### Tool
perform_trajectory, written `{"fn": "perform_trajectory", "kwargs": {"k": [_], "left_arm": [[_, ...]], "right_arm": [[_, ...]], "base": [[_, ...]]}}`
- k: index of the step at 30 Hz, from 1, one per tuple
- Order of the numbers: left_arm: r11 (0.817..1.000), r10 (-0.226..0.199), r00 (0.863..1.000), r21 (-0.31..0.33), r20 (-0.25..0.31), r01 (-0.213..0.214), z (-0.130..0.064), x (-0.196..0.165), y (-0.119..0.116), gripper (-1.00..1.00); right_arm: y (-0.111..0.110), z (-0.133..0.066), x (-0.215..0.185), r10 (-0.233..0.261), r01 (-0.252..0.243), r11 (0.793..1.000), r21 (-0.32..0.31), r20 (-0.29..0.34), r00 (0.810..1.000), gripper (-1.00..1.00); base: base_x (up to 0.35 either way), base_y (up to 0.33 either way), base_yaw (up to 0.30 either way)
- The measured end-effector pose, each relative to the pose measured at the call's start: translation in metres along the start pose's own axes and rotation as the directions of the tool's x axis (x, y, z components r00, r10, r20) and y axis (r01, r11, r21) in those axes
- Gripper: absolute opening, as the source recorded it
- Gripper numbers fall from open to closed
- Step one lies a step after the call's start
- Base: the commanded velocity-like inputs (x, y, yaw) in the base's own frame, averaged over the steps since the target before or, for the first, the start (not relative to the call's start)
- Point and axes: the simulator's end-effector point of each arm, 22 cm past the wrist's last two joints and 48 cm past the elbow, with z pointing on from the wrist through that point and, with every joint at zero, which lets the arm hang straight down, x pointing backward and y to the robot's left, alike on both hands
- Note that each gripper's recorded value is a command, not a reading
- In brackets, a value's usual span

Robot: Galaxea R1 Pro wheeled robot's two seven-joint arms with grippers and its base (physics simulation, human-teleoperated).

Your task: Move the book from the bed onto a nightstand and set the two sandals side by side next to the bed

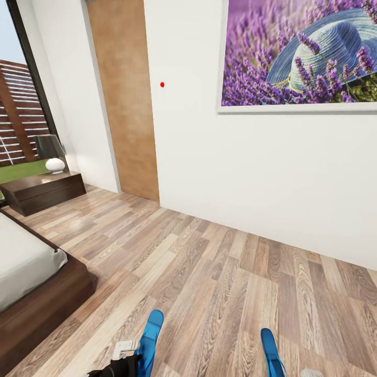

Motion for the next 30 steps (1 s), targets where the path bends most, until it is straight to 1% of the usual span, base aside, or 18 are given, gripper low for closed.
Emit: {"fn": "perform_trajectory", "kwargs": {"k": [16,20,30], "left_arm": [[1.0,-0.001,1.0,-0.001,0.001,0.001,-0.0001,-0.0002,0.0003,-1.0],[1.0,-0.002,1.0,-0.001,0.002,0.002,-0.0002,-0.0005,0.0002,-1.0],[1.0,-0.004,1.0,-0.002,0.001,0.004,-0.0003,-0.0002,0.0004,-1.0]], "right_arm": [[0.0011,0.0008,0.0013,-0.001,0.001,1.0,-0.002,-0.003,1.0,-1.0],[0.0014,0.0007,0.0014,-0.001,0.001,1.0,-0.003,-0.003,1.0,-1.0],[0.0022,0.0011,0.0032,0.002,-0.002,1.0,-0.005,-0.007,1.0,-1.0]], "base": [[0.005,0.0,0.0],[0.215,0.0,0.0],[0.315,0.0,0.0]]}}
